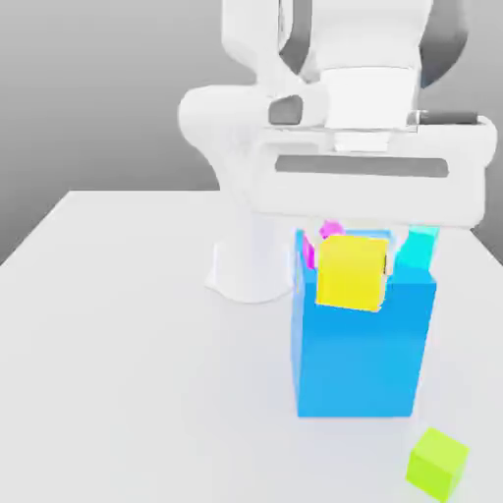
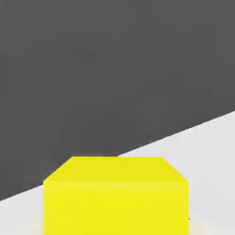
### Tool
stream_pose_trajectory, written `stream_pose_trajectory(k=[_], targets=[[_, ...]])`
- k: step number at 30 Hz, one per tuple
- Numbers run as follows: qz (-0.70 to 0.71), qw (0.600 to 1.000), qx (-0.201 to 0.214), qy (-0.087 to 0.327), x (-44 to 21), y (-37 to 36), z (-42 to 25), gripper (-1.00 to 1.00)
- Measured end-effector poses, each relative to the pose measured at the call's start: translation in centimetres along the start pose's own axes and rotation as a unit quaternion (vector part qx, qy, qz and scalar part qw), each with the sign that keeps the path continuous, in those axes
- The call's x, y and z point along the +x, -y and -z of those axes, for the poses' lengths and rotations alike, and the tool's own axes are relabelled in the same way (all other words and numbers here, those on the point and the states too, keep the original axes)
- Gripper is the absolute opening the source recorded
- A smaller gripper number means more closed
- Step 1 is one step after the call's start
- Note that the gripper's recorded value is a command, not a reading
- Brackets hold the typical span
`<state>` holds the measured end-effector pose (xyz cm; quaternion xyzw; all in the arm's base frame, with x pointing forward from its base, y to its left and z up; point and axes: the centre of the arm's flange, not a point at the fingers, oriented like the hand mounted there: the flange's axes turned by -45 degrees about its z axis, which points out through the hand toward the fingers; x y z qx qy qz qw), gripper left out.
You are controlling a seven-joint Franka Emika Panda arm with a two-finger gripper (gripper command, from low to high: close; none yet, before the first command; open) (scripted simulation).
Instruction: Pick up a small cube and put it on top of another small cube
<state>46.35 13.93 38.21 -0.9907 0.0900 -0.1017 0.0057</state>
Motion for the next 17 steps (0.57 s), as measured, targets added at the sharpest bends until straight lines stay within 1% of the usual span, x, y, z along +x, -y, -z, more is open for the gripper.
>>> stream_pose_trajectory(k=[4,7,10,11,17], targets=[[0.127,0.991,0.002,0.048,-2.5,5.6,-5.9,-1.0],[0.199,0.976,0.006,0.089,-4.1,7.6,-11.2,-1.0],[0.217,0.971,0.008,0.099,-5.2,8.0,-16.3,-1.0],[0.218,0.971,0.008,0.1,-5.6,7.9,-17.9,1.0],[0.219,0.97,0.008,0.101,-5.8,7.9,-18.7,1.0]])
